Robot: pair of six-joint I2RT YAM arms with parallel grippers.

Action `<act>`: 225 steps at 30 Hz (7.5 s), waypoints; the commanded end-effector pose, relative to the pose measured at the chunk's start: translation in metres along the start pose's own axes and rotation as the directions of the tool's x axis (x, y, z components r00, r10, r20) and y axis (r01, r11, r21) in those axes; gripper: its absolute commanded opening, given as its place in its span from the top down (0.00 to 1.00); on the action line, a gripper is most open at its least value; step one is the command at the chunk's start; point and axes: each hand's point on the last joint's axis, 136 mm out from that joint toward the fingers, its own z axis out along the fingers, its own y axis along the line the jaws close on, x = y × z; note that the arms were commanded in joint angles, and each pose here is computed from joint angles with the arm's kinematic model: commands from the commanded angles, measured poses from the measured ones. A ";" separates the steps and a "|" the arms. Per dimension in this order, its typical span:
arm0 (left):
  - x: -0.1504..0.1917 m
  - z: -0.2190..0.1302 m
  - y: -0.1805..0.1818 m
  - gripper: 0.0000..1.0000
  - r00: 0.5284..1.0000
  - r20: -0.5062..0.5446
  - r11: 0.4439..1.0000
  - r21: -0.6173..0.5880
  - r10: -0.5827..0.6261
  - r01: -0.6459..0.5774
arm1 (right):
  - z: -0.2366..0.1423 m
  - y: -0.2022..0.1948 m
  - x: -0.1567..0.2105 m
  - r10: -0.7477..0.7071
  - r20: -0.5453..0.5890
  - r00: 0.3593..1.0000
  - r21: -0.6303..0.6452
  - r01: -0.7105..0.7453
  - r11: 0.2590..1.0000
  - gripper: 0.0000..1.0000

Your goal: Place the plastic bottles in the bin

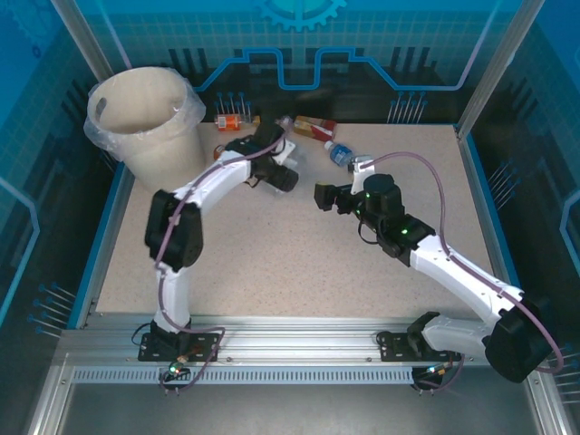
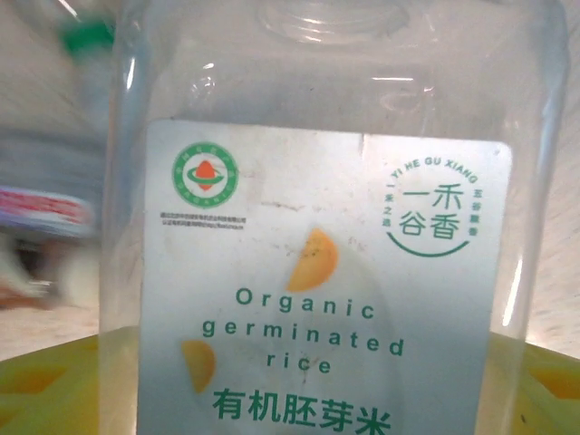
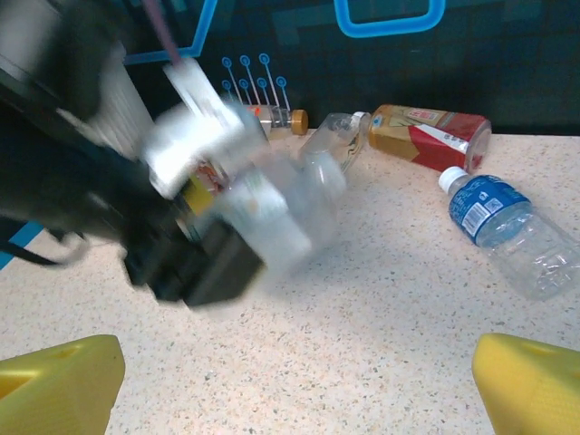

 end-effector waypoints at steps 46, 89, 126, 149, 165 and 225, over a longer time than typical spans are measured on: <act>-0.027 -0.261 0.340 0.01 0.243 0.710 0.365 0.022 -0.661 0.931 | 0.039 -0.003 -0.012 -0.082 -0.040 0.996 -0.037 0.080 0.996 0.00; -0.035 -0.192 0.026 0.01 0.637 0.309 0.643 0.656 -0.706 0.395 | 0.165 -0.163 0.072 -0.370 -0.607 0.703 -0.141 0.363 0.921 0.42; -0.049 -0.162 -0.047 0.37 0.771 0.238 0.627 0.737 -0.591 0.253 | 0.051 0.134 0.006 -0.176 -0.224 0.959 -0.769 -0.063 0.637 0.33; -0.119 -0.301 0.216 0.43 0.546 0.836 0.680 -0.375 -0.045 0.630 | 0.006 0.011 -0.044 0.000 0.025 1.000 -0.250 0.006 0.968 0.00; -0.026 -0.263 0.398 0.40 0.667 0.717 0.320 -0.596 -0.200 0.736 | 0.000 0.008 -0.044 -0.013 0.012 1.000 -0.231 0.016 0.973 0.00; 0.051 0.081 0.209 0.20 0.329 0.492 0.199 -0.298 -0.806 0.934 | -0.043 -0.023 -0.024 -0.023 0.043 0.999 -0.078 0.026 0.997 0.00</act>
